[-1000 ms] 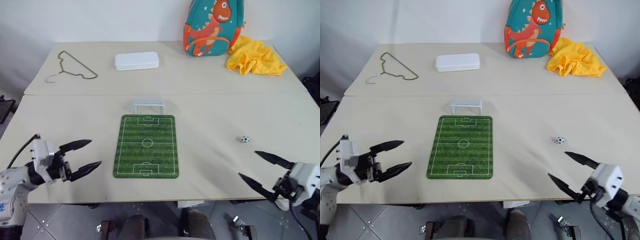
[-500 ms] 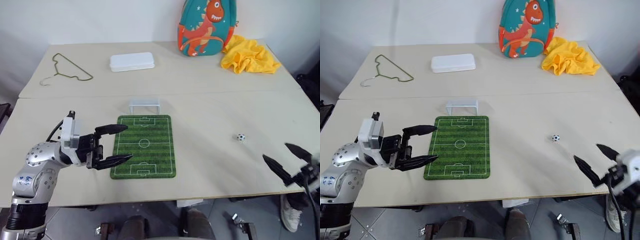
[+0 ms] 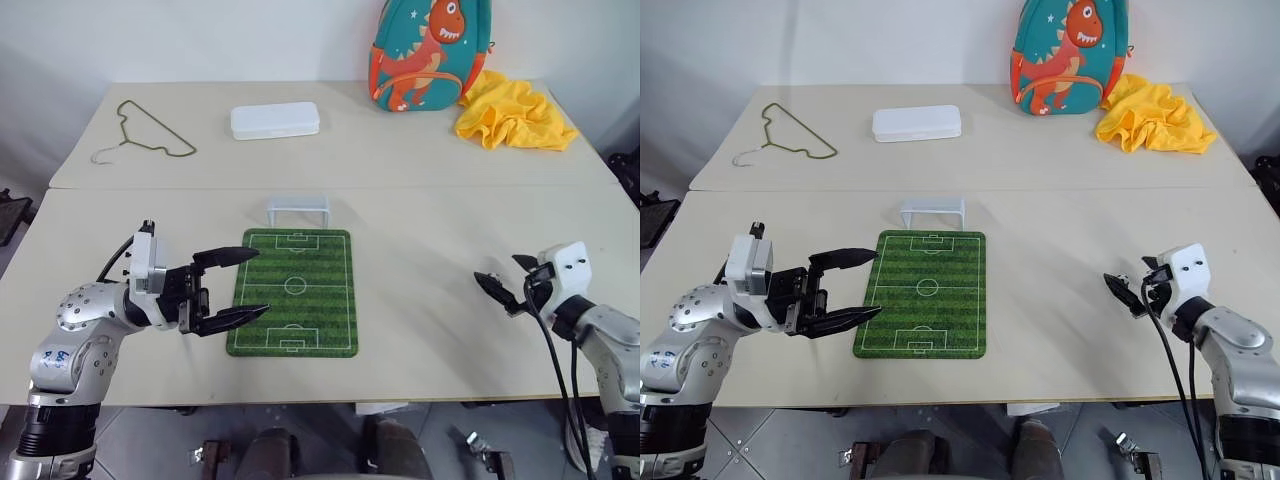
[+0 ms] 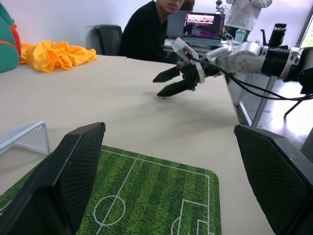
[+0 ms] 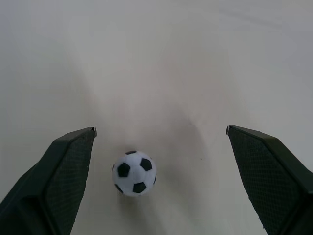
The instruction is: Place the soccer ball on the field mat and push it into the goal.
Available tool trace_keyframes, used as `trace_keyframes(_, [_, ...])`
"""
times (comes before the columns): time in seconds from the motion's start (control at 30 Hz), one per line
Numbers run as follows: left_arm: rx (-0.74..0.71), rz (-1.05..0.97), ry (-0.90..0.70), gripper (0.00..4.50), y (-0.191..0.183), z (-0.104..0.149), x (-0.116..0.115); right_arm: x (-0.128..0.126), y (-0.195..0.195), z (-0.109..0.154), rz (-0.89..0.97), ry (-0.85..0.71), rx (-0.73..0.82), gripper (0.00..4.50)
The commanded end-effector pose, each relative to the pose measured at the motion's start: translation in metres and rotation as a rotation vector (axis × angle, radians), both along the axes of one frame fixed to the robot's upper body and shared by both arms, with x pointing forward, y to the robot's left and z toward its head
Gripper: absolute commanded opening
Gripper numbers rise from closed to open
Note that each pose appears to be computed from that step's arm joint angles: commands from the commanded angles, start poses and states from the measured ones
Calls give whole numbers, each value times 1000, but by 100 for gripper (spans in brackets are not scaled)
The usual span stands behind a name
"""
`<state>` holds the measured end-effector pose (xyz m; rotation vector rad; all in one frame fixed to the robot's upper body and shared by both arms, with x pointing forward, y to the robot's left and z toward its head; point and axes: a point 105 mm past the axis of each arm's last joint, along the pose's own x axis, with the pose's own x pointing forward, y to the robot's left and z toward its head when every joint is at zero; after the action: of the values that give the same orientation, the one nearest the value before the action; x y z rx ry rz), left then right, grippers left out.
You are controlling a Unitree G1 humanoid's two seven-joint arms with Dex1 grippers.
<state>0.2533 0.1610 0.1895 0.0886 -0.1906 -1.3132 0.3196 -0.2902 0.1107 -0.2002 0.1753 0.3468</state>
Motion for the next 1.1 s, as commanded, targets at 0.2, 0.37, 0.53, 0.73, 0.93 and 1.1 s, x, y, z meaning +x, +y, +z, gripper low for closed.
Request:
trace_keyframes(0.2, [0, 30, -27, 450, 6, 7, -4, 1, 6, 4, 44, -73, 13, 163])
trace_keyframes(0.37, [-20, 17, -11, 450, 11, 6, -5, -1, 15, 10, 139, -121, 2, 81])
trace_keyframes(0.53, [38, -4, 12, 450, 25, -11, -9, -19, 92, 45, 631, -231, 5, 81])
trace_keyframes(0.73, [142, -30, 93, 450, 46, -46, -20, -35, 222, 46, 1145, -131, -37, 81])
trace_keyframes(0.93, [196, 13, 147, 450, 64, -67, -41, -57, 294, 19, 1356, -14, -82, 81])
trace_keyframes(1.1, [208, 90, 166, 450, 76, -75, -55, -65, 324, -1, 1370, 33, -102, 81])
